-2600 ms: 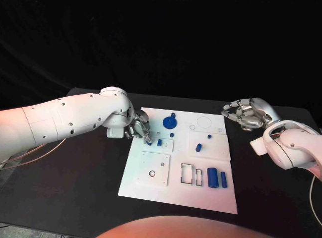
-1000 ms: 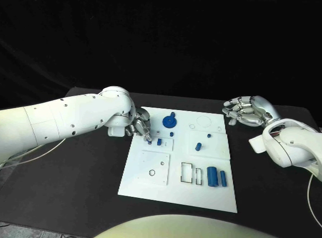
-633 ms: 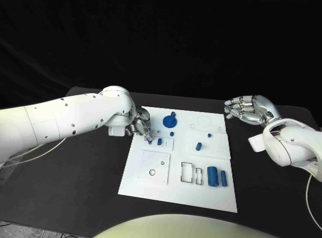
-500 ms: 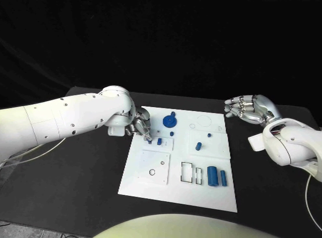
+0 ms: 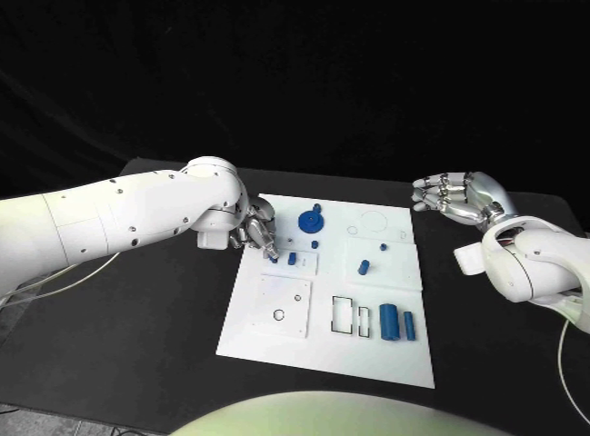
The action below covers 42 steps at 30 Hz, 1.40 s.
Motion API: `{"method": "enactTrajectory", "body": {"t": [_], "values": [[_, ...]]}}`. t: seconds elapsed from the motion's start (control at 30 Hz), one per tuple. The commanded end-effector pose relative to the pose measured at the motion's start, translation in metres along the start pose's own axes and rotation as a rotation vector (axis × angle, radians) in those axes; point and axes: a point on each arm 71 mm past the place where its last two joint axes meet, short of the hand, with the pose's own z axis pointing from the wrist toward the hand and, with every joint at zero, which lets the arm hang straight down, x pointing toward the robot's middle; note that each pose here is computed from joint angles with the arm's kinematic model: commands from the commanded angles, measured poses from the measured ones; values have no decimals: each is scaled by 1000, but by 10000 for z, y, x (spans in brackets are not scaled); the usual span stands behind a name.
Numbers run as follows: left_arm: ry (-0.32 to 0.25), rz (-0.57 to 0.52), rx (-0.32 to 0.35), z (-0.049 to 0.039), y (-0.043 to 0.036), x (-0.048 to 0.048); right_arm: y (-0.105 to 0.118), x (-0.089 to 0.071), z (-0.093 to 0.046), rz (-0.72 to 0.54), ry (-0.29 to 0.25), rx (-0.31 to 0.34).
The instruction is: Assemble the parts on the task board
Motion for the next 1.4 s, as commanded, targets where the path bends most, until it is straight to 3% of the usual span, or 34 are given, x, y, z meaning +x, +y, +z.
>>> {"method": "enactTrajectory", "body": {"t": [0.03, 1.4], "values": [[10, -2, 21, -4, -27, 10, 10, 12, -1, 13, 10, -17], [17, -3, 14, 17, -2, 20, 7, 15, -9, 15, 12, -14]]}}
